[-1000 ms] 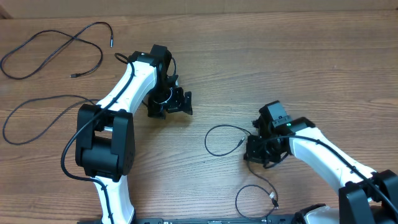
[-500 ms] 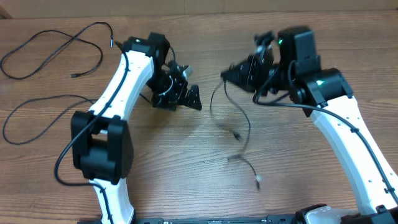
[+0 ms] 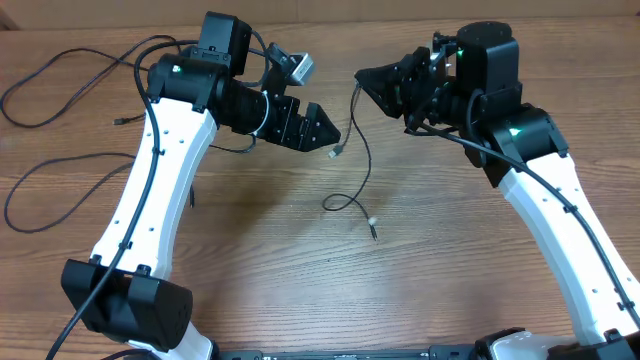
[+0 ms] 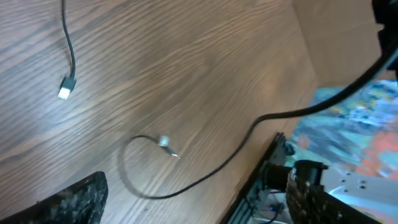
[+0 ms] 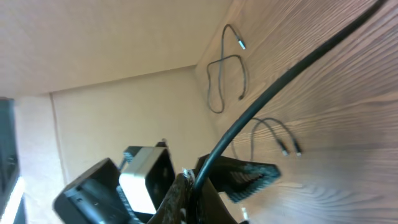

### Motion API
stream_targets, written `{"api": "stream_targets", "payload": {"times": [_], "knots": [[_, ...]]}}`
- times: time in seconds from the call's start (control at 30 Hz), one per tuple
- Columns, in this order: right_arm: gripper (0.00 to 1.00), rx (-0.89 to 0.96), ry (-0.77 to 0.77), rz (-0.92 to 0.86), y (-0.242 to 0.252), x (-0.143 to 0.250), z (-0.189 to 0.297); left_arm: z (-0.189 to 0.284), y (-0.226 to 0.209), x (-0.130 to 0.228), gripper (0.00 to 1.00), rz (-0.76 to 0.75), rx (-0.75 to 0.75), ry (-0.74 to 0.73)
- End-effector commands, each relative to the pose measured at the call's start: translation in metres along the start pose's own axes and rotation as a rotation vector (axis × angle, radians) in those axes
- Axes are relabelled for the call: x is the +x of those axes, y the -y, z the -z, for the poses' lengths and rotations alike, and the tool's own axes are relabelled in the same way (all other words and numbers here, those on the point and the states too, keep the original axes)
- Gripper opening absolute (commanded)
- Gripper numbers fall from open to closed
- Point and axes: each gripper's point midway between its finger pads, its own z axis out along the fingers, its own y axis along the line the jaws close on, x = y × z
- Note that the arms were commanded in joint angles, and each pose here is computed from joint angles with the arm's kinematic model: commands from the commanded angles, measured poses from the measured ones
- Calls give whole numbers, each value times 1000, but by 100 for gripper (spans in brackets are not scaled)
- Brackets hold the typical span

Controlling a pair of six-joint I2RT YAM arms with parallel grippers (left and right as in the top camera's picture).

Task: Untangle cables

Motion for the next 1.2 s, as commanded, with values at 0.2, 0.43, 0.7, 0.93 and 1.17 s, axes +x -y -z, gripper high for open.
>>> {"api": "stream_targets", "payload": {"times": [0.2,0.43,0.7,0.93,1.17], "knots": [[4,-22,0,-64,-11,7,2,4,43,-19,86,-125,199,76],[4,-20,-23,-63,-11,16,-2,1,64,-25,74,-196,278,99],[4,-19,-27,-63,-11,17,-2,1,64,-29,54,-199,277,112],[4,-19,-27,-63,-11,17,-2,2,64,-31,37,-205,276,119],[4,-5,-28,-72,-7,17,-2,0,55,-37,30,-161,223,133]]}}
